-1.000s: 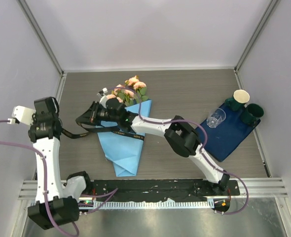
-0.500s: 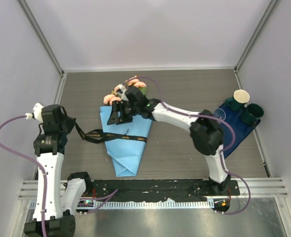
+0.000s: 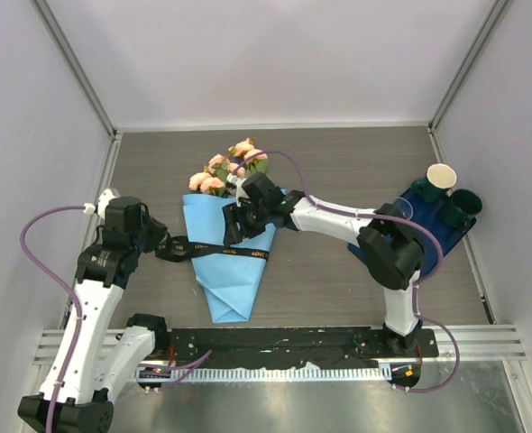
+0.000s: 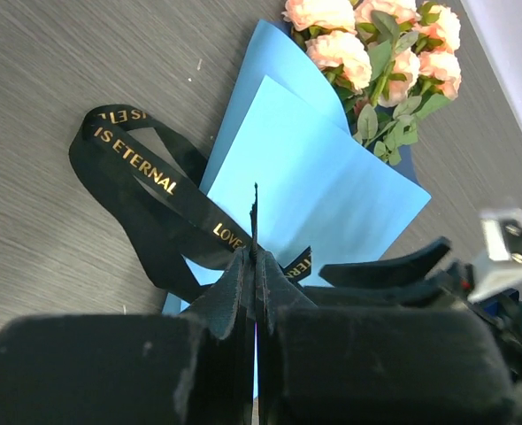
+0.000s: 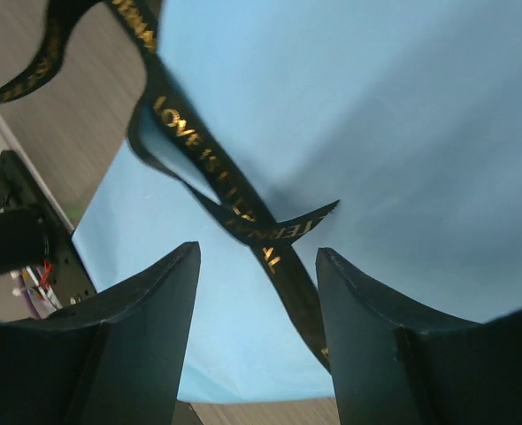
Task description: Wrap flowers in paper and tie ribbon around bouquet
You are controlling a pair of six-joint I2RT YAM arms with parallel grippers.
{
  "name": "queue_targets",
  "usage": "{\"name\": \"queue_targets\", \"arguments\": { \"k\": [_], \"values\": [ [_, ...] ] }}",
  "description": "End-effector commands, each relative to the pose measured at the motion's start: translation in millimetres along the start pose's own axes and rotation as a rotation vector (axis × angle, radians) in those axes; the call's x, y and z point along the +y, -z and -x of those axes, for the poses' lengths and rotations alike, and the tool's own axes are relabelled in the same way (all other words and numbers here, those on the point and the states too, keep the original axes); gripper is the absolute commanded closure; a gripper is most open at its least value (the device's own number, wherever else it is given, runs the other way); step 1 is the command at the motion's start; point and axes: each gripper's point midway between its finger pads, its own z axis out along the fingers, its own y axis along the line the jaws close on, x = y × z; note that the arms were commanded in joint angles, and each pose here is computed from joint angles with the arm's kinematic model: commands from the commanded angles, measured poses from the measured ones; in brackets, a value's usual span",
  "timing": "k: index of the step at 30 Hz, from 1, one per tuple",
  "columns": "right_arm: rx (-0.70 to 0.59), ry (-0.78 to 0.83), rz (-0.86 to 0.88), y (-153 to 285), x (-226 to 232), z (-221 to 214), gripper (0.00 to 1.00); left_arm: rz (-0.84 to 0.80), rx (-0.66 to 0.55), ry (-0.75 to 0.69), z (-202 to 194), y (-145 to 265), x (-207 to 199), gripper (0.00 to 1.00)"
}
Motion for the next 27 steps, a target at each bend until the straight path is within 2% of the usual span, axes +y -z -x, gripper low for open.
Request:
{"name": "queue_targets", "arguments": {
  "k": [1,2,4,7,10,11,12,14,18,20,21,22,23,24,26,27],
  "values": [
    [-0.078,-0.242,-0.031,-7,7,14,0.38,0.007,-0.026,-0.004,2,4,6,1.0],
    [-0.15,-0.274,-0.021,-10,10,26,0.38,0.01,-0.023,-0.006,0,3,7,1.0],
    [-0.138,-0.394,-0.025,-20,5,14,0.41,0.009,-0.017,-0.008,-1,2,7,1.0],
    [-0.119,-0.472,-0.05,-33,-2,6,0.51,-0.001,-0.002,-0.007,-4,2,6,1.0],
    [-0.154,-0.492,-0.047,-37,0,12,0.61,-0.013,-0.003,-0.006,-4,4,4,1.0],
    [-0.165,-0.487,-0.037,-38,4,17,0.68,-0.015,-0.003,-0.006,-4,5,4,1.0],
    [-0.197,-0.469,0.0,-38,12,29,0.82,-0.019,-0.004,-0.003,-4,7,4,1.0],
    [-0.246,-0.452,0.05,-36,27,49,1.0,-0.021,0.005,0.006,-8,8,8,1.0],
    [-0.452,-0.364,0.233,-33,83,120,1.0,-0.018,0.009,0.046,-19,10,20,1.0],
    [-0.473,-0.357,0.324,-52,113,147,1.0,-0.035,-0.012,0.071,-22,16,28,1.0],
    [-0.434,-0.347,0.356,-64,131,143,1.0,-0.049,-0.037,0.092,-19,21,29,1.0],
    [-0.471,-0.323,0.399,-51,157,175,0.98,-0.059,-0.049,0.095,-19,24,31,1.0],
    [-0.412,-0.312,0.4,-66,162,169,0.74,-0.086,-0.073,0.1,-16,29,30,1.0],
    [-0.267,-0.333,0.33,-101,143,136,0.66,-0.143,-0.119,0.11,-11,40,28,1.0],
    [-0.229,-0.281,0.268,-101,131,125,0.5,-0.231,-0.144,0.114,-9,44,18,1.0],
    [-0.283,-0.255,0.286,-74,139,140,0.47,-0.274,-0.138,0.112,-12,45,13,1.0]
  ]
}}
